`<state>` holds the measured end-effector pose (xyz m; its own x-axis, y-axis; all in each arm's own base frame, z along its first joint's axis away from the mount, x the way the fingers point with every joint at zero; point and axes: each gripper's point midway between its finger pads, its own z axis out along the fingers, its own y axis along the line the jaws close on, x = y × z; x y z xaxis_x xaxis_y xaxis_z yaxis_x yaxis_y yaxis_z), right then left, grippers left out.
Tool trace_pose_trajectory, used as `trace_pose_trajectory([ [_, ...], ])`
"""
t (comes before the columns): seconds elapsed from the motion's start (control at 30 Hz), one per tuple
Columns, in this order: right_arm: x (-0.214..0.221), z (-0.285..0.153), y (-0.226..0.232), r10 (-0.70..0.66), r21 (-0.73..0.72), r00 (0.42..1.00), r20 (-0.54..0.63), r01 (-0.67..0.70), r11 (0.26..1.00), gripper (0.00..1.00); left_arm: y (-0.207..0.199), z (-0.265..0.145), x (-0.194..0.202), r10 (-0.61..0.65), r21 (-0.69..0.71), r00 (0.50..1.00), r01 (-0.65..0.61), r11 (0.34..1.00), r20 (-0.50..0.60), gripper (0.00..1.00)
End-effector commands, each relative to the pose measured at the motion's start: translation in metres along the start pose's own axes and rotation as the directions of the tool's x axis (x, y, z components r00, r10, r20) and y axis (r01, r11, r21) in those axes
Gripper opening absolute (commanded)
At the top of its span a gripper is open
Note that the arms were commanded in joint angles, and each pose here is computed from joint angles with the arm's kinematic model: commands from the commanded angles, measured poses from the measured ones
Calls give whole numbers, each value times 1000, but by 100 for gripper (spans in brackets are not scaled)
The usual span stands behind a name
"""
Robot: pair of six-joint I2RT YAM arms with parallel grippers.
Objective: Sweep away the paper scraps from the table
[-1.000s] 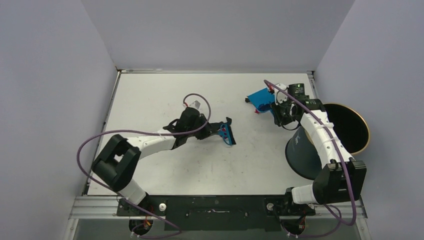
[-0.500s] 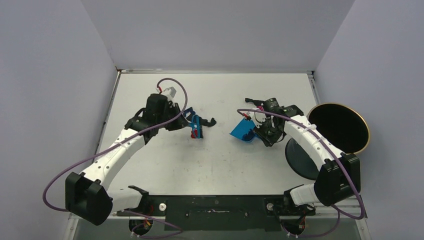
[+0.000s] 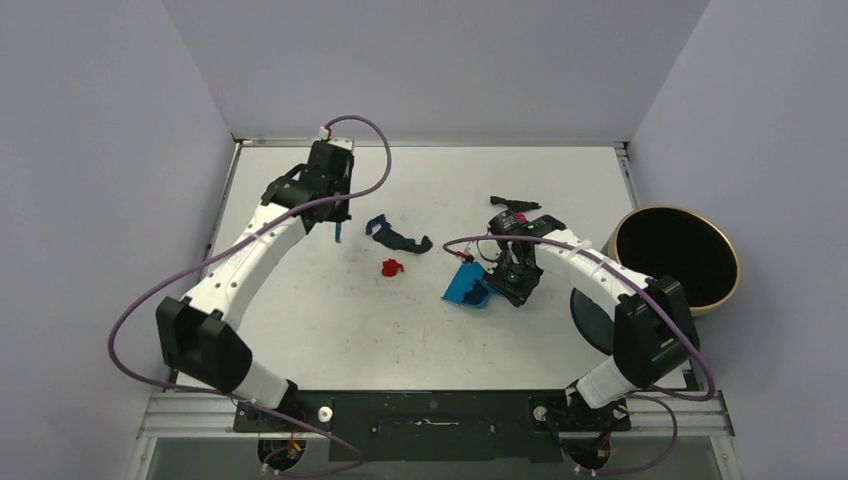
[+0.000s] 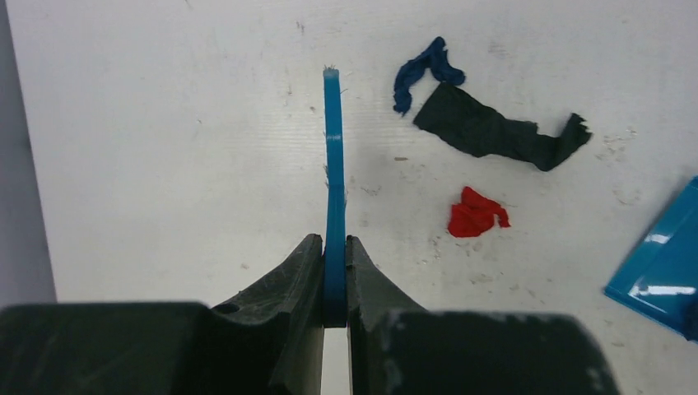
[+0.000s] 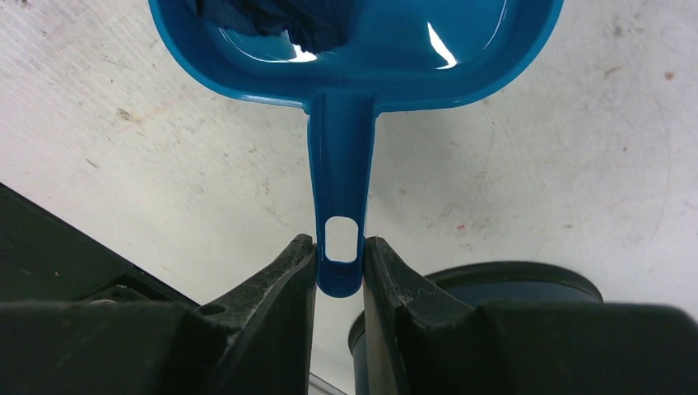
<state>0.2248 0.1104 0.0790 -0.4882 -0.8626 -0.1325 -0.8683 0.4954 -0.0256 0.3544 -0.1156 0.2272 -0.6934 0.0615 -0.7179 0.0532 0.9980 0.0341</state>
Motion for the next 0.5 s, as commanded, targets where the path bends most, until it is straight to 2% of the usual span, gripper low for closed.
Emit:
trace_pose_trajectory([
  [0.0,-11,10,-3,-17,22,1000,11,17,1000,5,24,25,-19,127,-177,991,-133,975,-42,0],
  [0.17,-15,13,-8,-12,40,1000,11,11,999,5,14,77,-41,211,-219,974,-224,950,-82,0],
  [0.37,-19,19,-9,13,30,1000,19,-13,999,5,-19,133,-48,307,-136,938,-330,934,-163,1],
  [0.47,-23,24,-10,19,26,1000,24,-20,999,5,-43,151,-43,343,-36,922,-355,934,-178,1],
])
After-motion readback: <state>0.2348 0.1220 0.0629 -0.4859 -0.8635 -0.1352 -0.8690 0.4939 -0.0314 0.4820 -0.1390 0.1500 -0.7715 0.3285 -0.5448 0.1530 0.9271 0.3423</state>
